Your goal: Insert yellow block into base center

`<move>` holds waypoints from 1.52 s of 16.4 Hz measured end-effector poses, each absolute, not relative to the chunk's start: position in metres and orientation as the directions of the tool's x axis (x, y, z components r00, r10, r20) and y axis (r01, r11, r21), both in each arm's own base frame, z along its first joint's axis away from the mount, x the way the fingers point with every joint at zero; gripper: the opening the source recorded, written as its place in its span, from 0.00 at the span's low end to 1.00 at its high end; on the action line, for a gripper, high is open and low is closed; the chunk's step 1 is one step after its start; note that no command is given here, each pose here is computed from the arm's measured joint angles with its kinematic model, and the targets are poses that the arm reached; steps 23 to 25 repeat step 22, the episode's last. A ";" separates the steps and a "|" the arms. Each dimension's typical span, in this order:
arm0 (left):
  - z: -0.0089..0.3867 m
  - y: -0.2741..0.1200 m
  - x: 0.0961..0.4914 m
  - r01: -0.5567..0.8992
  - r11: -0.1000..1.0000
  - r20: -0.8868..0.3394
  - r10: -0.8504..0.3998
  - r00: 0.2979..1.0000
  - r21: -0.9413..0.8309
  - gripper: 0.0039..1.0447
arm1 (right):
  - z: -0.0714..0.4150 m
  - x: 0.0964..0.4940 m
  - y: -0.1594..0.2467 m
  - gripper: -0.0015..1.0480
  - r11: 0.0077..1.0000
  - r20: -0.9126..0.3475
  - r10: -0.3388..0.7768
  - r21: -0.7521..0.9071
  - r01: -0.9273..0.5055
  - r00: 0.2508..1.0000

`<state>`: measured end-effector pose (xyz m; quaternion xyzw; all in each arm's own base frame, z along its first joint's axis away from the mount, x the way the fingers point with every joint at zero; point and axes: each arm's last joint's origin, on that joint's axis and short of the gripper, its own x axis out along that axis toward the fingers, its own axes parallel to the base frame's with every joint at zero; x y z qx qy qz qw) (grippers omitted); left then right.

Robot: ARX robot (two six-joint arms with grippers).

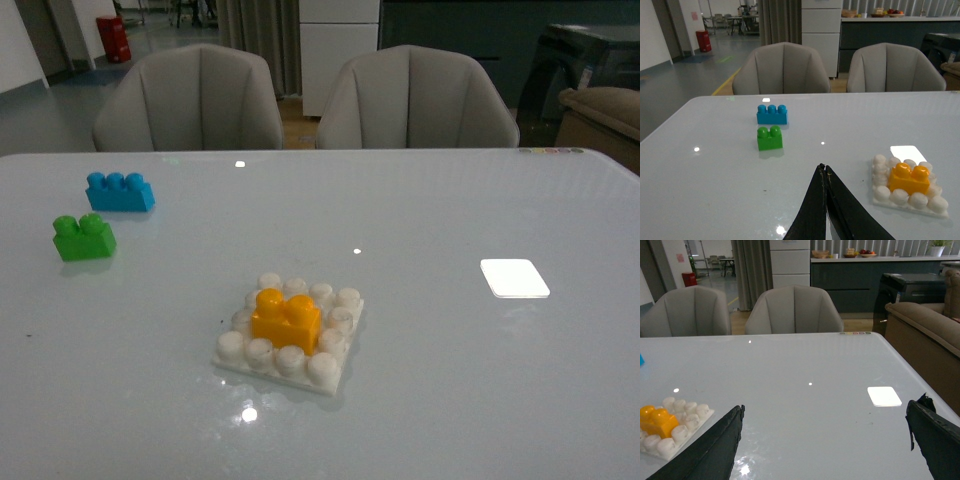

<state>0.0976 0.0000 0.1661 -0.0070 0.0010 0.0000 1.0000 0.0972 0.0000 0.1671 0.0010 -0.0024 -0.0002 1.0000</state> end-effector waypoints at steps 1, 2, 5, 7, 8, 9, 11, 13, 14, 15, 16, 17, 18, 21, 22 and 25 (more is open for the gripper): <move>0.166 0.000 0.098 0.001 1.000 -0.002 -0.001 1.000 -0.014 0.01 | 0.167 0.097 0.000 0.94 1.000 0.005 0.000 0.002 0.000 1.000; 0.166 0.000 0.098 0.000 1.000 -0.002 0.000 1.000 -0.014 0.01 | 0.167 0.097 0.000 0.94 1.000 0.005 0.000 0.002 0.000 1.000; 0.166 0.000 0.098 0.000 1.000 -0.001 0.000 1.000 -0.014 0.01 | 0.167 0.097 0.000 0.94 1.000 0.005 0.000 0.002 0.000 1.000; 0.166 0.000 0.098 0.000 1.000 -0.001 0.000 1.000 -0.014 0.01 | 0.167 0.097 0.000 0.94 1.000 0.005 0.000 0.002 0.000 1.000; 0.166 0.000 0.098 0.000 1.000 -0.001 0.000 1.000 -0.014 0.07 | 0.167 0.097 0.000 0.94 1.000 0.005 0.000 0.002 0.000 1.000; 0.166 0.000 0.098 0.000 1.000 -0.001 0.000 1.000 -0.014 0.21 | 0.167 0.097 0.000 0.94 1.000 0.005 0.000 0.002 0.000 1.000; 0.166 0.000 0.098 0.000 1.000 -0.001 0.000 1.000 -0.014 0.40 | 0.167 0.097 0.000 0.94 1.000 0.005 0.000 0.002 0.000 1.000; 0.166 0.000 0.098 0.000 1.000 -0.001 0.000 1.000 -0.014 0.58 | 0.167 0.097 0.000 0.94 1.000 0.005 0.000 0.002 0.000 1.000; 0.166 0.000 0.098 0.000 1.000 -0.001 0.000 1.000 -0.014 0.67 | 0.167 0.097 0.000 0.94 1.000 0.005 0.000 0.002 0.000 1.000; 0.166 0.000 0.098 0.000 1.000 -0.001 0.000 1.000 -0.014 0.84 | 0.167 0.097 0.000 0.94 1.000 0.005 0.000 0.002 0.000 1.000; 0.166 0.000 0.098 0.000 1.000 -0.001 0.000 1.000 -0.013 0.94 | 0.167 0.097 0.000 0.94 1.000 0.005 0.000 0.002 0.000 1.000; 0.166 0.000 0.098 0.000 1.000 -0.001 0.000 1.000 -0.013 0.94 | 0.167 0.097 0.000 0.94 1.000 0.005 0.000 0.002 0.000 1.000; 0.166 0.000 0.098 0.000 1.000 -0.001 0.000 1.000 -0.013 0.94 | 0.167 0.097 0.000 0.94 1.000 0.005 0.000 0.002 0.000 1.000; 0.166 0.000 0.098 0.000 1.000 -0.001 0.000 1.000 -0.013 0.94 | 0.167 0.097 0.000 0.94 1.000 0.005 0.000 0.002 0.000 1.000; 0.166 0.000 0.098 0.000 1.000 -0.001 0.000 1.000 -0.013 0.94 | 0.167 0.097 0.000 0.94 1.000 0.005 0.000 0.002 0.000 1.000; 0.166 0.000 0.098 0.000 1.000 -0.001 0.000 1.000 -0.013 0.94 | 0.167 0.097 0.000 0.94 1.000 0.005 0.000 0.002 0.000 1.000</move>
